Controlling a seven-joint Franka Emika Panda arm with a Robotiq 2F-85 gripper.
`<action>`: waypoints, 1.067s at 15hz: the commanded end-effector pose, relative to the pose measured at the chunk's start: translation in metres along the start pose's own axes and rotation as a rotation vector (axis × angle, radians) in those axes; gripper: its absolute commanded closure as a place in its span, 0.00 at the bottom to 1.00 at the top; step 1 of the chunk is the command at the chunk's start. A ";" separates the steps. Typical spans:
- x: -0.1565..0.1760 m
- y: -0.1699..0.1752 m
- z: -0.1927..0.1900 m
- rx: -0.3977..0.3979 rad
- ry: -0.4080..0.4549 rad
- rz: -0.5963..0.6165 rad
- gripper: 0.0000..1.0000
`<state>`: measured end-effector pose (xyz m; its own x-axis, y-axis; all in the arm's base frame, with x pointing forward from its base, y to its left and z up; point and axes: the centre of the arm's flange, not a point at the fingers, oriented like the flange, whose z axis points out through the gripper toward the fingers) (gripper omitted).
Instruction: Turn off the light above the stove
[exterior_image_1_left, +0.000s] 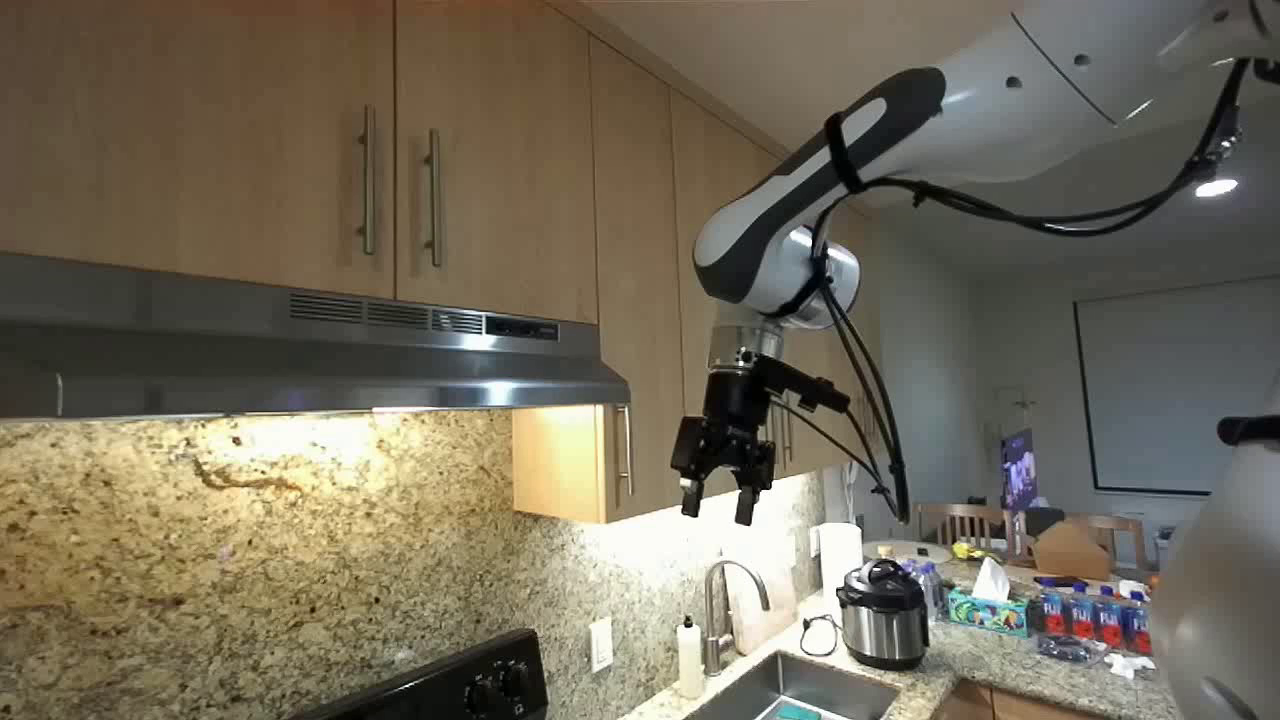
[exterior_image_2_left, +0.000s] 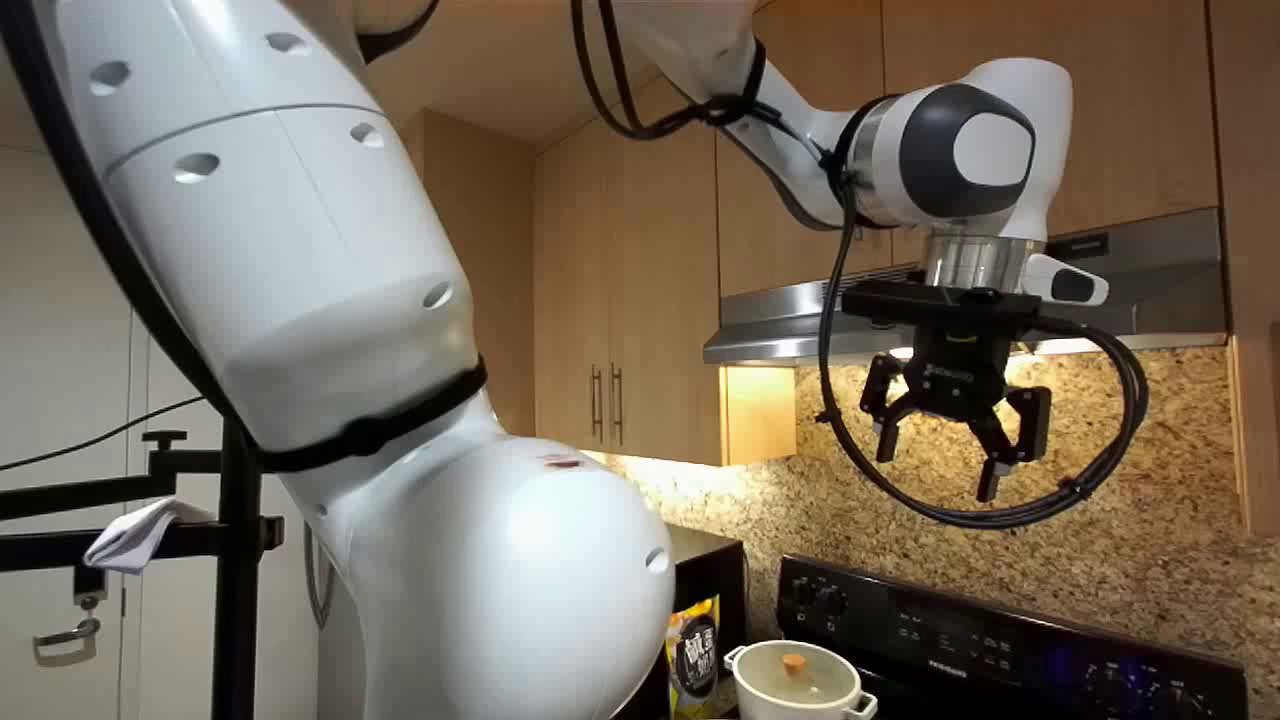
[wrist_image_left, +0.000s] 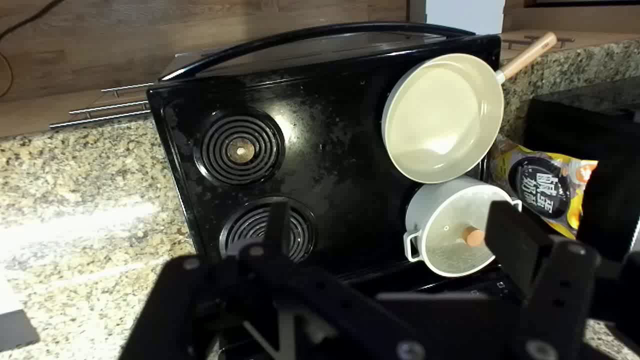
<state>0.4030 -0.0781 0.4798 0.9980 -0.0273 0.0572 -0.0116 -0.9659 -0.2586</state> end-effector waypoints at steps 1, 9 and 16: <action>0.000 0.000 0.000 0.000 0.000 0.000 0.00; -0.002 0.001 -0.001 -0.001 0.003 -0.007 0.00; -0.010 0.010 -0.010 -0.078 0.024 -0.057 0.00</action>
<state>0.4013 -0.0838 0.4808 0.9980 -0.0167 0.0608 -0.0019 -0.9720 -0.2350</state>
